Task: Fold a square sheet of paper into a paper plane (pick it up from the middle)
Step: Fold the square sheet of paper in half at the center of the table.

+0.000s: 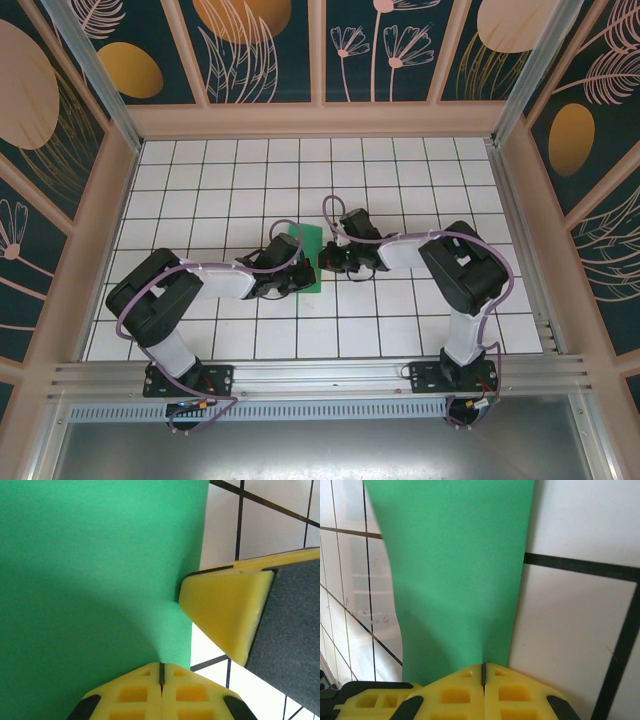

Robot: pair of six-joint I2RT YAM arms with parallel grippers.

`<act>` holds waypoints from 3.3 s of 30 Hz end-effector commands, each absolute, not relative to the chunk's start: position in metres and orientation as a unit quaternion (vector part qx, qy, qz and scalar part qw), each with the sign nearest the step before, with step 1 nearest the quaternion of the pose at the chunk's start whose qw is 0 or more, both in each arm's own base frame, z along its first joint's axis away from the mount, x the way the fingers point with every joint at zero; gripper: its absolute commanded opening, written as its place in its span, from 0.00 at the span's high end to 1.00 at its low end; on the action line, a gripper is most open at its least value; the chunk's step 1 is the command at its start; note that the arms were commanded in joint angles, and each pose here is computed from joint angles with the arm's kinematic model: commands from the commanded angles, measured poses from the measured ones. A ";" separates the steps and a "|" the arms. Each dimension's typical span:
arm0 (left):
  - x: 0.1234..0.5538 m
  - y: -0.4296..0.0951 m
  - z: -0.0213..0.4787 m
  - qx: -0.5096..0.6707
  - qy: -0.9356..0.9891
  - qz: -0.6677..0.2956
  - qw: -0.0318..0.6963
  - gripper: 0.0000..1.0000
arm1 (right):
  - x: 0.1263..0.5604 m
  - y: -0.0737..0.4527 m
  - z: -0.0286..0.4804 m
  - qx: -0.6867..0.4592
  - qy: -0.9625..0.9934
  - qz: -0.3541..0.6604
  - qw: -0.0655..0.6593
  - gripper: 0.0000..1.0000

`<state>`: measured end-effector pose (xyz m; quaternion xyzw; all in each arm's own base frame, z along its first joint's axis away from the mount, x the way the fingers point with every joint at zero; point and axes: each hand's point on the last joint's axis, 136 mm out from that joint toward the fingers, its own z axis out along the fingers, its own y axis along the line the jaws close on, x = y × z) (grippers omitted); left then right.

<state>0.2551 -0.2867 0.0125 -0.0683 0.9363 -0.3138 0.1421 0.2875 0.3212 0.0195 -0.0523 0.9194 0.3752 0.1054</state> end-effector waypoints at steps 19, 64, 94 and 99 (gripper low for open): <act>0.198 -0.241 -0.041 -0.067 0.970 -0.229 0.050 1.00 | 0.405 0.301 0.007 -0.012 0.929 0.331 0.164 1.00; 0.184 -0.231 -0.047 -0.070 0.971 -0.225 0.035 1.00 | 0.439 0.295 -0.008 0.055 0.936 0.283 0.203 1.00; 0.327 -0.264 0.094 -0.074 0.911 -0.330 0.237 0.93 | 0.330 0.291 0.075 0.016 0.907 0.370 0.202 1.00; 0.346 -0.277 0.087 -0.055 0.912 -0.332 0.233 0.95 | 0.307 0.308 0.068 0.002 0.902 0.391 0.185 1.00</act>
